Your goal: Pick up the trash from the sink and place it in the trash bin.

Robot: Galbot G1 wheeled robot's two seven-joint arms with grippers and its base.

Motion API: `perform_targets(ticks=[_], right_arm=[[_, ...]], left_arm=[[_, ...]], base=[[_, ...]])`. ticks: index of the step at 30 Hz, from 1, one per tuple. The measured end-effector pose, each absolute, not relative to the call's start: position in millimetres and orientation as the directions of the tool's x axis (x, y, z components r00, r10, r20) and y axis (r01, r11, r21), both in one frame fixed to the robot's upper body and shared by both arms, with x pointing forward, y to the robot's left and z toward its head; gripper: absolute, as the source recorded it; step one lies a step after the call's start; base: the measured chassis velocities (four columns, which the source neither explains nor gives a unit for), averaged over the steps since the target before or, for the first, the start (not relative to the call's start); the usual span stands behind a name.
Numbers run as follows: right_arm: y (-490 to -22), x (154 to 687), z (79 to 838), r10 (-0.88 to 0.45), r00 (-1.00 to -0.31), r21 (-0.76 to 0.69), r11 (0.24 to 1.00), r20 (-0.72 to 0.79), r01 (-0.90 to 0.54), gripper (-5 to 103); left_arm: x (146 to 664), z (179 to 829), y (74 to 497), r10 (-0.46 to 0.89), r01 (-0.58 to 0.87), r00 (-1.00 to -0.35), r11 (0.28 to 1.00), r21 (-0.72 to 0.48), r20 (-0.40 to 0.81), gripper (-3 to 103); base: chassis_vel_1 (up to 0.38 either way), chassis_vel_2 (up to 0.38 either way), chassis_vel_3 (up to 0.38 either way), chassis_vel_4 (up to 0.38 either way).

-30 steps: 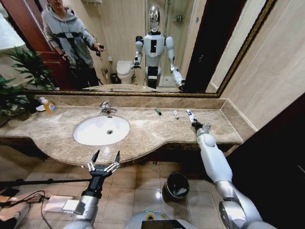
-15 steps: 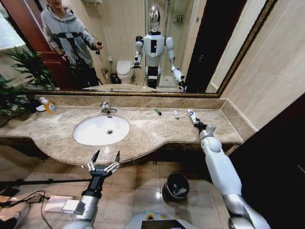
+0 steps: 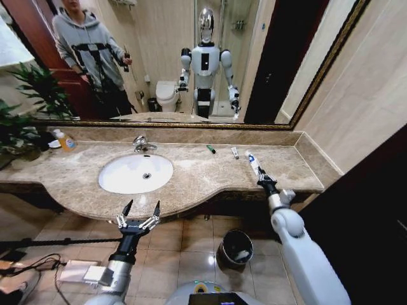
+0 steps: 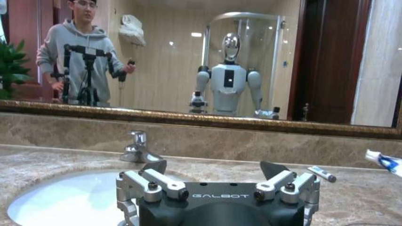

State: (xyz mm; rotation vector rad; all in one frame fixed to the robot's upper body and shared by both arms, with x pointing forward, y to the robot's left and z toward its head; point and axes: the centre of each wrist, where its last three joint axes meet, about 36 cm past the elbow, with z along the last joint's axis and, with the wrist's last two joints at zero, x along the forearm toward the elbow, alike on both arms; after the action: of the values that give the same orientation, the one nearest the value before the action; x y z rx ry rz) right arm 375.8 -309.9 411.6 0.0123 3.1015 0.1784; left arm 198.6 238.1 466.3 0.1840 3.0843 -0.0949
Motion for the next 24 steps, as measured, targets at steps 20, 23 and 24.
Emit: perform_targets(ticks=[20,23,24], right_arm=[[-291.6,203.3,316.8,0.082,-0.99,0.099,0.991,0.119,0.094,0],[-298.1,181.5,295.8,0.097,-0.983,0.07,0.992,0.157,0.109,0],[-298.1,181.5,295.8,0.097,-0.983,0.07,0.992,0.157,0.109,0]], left_arm=[[198.6,466.3,238.1,0.117,0.12,-0.992,0.991,-0.058,-0.054,100],[198.6,466.3,238.1,0.117,0.12,-0.992,0.991,-0.058,-0.054,100],[198.6,466.3,238.1,0.117,0.12,-0.992,0.991,-0.058,-0.054,100]], base=[[0.0,0.0,0.0,0.0],[0.0,0.0,0.0,0.0],[0.0,0.0,0.0,0.0]])
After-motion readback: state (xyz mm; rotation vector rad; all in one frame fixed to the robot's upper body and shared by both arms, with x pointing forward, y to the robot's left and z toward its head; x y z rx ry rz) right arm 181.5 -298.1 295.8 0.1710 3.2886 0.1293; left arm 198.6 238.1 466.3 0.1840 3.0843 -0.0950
